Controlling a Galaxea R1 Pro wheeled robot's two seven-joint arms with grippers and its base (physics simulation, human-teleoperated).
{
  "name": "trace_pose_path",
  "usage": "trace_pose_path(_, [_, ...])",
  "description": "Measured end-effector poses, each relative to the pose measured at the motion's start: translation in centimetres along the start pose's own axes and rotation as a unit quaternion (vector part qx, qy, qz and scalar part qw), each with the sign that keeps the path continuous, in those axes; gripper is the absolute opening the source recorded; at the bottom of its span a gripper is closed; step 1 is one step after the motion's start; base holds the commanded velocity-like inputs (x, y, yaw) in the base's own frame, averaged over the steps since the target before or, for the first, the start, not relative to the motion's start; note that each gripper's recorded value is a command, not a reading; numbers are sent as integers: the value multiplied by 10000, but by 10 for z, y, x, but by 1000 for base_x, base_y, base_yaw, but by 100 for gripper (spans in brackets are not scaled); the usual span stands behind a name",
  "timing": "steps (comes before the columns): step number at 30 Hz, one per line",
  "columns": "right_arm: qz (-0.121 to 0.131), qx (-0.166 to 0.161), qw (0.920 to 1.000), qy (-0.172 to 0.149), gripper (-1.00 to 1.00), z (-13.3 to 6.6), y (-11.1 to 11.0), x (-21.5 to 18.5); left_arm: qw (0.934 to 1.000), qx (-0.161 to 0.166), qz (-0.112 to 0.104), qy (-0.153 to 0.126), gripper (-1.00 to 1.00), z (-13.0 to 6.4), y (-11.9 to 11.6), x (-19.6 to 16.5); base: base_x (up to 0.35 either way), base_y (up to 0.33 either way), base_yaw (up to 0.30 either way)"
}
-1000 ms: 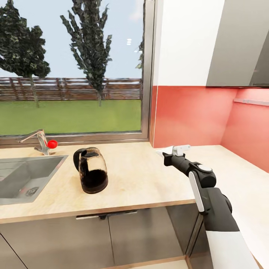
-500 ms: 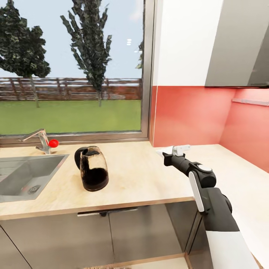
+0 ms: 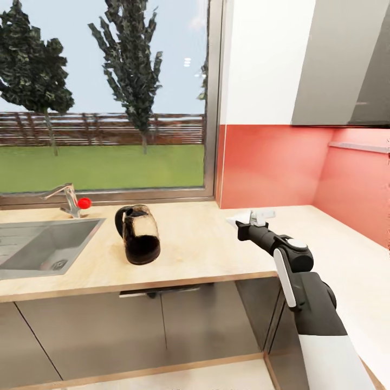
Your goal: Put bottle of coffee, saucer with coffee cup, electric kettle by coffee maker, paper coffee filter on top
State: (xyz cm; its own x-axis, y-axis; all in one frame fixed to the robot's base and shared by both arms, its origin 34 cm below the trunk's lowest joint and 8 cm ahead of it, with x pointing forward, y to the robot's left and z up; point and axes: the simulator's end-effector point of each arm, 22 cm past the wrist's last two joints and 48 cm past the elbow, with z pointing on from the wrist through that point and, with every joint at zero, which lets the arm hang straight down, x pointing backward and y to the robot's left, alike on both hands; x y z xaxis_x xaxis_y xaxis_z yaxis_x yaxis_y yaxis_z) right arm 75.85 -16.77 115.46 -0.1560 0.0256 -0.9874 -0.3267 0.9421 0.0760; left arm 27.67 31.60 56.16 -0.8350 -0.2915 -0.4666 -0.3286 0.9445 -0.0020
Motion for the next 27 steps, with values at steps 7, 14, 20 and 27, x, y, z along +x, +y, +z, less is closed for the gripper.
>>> trace_pose_path(7, [-1, 1, 10000, -1, -100, 0, 0, 0, 10000, 0, 0, 0, 100, 0, 0, 0, -327, 0, 0])
trace_pose_path(14, [10, -7, 10000, 50, -100, -1, 1, 7, 10000, 0, 0, 0, 100, 0, 0, 0, -297, 0, 0])
trace_pose_path(20, [14, -12, 10000, 62, -100, -1, 2, 9, 10000, -2, 1, -4, 100, 0, 0, 0, -71, 0, 85])
trace_pose_path(27, [15, -14, 10000, 64, -100, -1, 2, 9, 10000, 1, -1, -3, 100, 0, 0, 0, -5, 0, 254])
